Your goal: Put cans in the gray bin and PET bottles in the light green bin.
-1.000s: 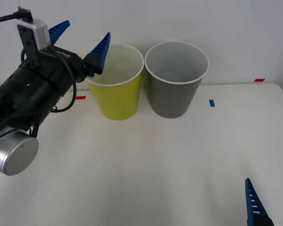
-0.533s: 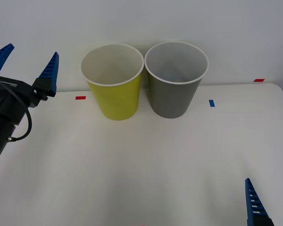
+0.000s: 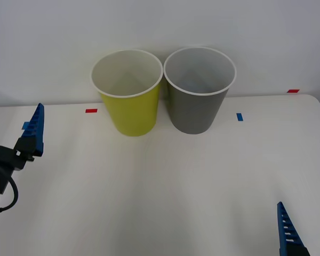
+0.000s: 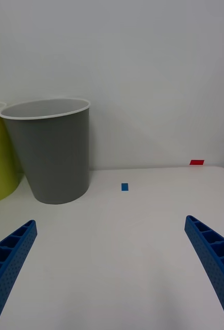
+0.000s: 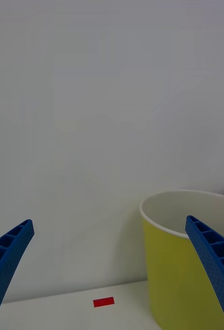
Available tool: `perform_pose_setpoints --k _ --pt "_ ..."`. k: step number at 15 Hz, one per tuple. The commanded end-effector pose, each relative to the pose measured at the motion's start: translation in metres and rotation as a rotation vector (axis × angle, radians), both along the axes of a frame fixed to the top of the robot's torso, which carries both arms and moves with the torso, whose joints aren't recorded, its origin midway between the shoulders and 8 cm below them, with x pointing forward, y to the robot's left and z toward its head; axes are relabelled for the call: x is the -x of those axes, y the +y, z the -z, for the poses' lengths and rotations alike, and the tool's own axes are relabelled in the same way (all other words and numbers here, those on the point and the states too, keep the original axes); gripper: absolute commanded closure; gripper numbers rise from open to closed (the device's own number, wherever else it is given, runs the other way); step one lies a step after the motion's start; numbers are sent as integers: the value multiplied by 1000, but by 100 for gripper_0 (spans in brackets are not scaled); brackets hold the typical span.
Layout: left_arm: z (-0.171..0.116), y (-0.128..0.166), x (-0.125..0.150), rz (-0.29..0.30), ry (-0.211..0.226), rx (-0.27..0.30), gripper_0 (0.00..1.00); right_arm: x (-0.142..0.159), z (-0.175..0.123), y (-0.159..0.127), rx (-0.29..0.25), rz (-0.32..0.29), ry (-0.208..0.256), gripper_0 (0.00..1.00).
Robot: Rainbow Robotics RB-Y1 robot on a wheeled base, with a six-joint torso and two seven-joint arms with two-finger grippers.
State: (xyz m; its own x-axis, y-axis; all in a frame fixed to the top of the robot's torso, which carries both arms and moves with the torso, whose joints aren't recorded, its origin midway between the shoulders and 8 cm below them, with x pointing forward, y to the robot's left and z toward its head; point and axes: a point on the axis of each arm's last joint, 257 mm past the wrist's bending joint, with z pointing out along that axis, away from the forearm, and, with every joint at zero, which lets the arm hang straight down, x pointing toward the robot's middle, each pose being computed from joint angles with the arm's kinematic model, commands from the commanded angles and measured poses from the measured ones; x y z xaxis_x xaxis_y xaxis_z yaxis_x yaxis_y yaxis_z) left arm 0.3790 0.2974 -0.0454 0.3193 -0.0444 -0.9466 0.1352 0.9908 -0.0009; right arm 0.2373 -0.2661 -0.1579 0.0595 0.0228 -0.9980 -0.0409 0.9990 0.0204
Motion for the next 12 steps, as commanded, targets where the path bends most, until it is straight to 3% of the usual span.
perform_pose_setpoints --k 1,4,12 --pt "25 4 32 -29 17 57 0 0 0 0 0 0 0 0" --pt "47 3 56 -50 51 65 0 0 0 0 0 0 0 0" --pt "113 4 101 -132 235 23 0 0 0 0 0 0 0 0"
